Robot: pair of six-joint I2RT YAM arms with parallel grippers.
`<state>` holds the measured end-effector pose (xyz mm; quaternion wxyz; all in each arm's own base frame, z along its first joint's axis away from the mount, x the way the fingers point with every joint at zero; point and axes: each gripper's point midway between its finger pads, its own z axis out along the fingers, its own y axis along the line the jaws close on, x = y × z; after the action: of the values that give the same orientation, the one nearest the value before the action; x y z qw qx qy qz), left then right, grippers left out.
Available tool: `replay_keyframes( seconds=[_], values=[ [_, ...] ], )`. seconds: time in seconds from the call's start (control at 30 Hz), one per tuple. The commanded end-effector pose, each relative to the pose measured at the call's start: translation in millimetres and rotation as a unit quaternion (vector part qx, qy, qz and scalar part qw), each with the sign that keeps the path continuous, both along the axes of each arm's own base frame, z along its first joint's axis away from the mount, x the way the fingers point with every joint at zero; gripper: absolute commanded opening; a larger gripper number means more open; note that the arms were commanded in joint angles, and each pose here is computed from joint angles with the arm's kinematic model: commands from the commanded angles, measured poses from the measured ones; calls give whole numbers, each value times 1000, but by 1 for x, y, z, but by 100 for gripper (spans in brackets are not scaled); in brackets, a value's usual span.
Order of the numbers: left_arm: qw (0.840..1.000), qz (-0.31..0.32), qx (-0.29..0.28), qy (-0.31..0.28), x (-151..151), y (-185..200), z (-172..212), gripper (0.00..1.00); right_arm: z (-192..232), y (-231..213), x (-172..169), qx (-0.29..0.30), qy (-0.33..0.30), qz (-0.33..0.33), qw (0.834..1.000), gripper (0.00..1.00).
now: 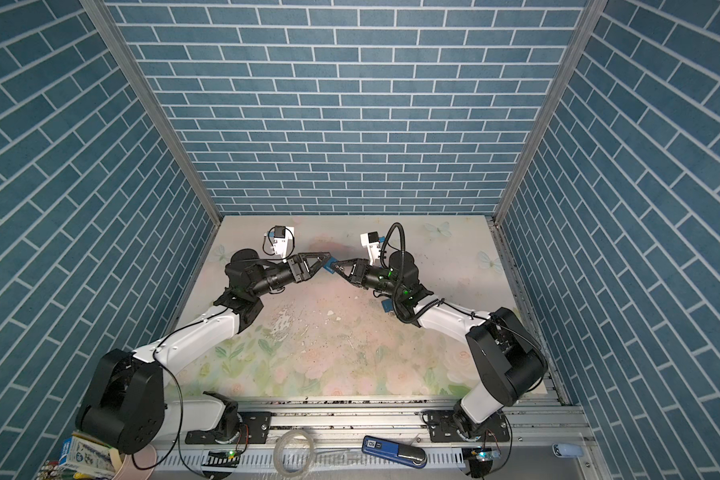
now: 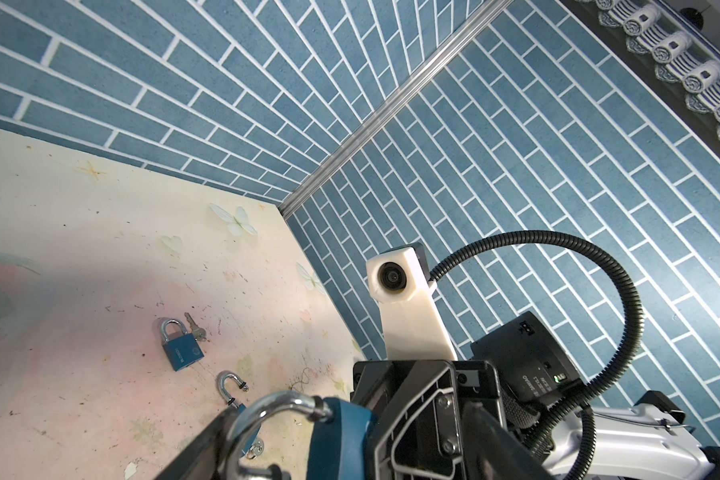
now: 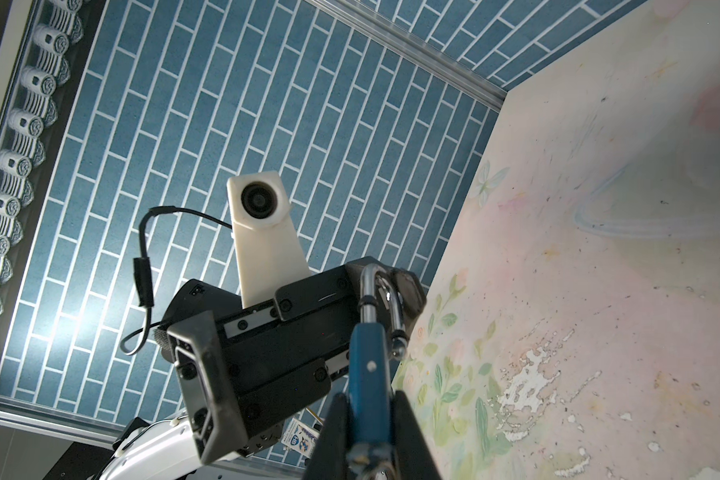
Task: Lock with the key
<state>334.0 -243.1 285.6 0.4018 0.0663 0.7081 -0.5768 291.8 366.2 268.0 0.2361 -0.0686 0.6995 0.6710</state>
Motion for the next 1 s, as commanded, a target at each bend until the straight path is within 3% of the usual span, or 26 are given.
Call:
replay_keyframes(
  seconds=[0.0,0.43,0.97],
  values=[
    [1000,4,13,-10,-2,0,3,85,11,0,2,0,-27,0,1000,0],
    [998,35,56,5,8,7,-8,78,13,-1,0,-11,-36,2,999,0],
    [997,30,64,5,7,7,-6,53,17,-3,-1,-14,-43,-2,999,0]
  ],
)
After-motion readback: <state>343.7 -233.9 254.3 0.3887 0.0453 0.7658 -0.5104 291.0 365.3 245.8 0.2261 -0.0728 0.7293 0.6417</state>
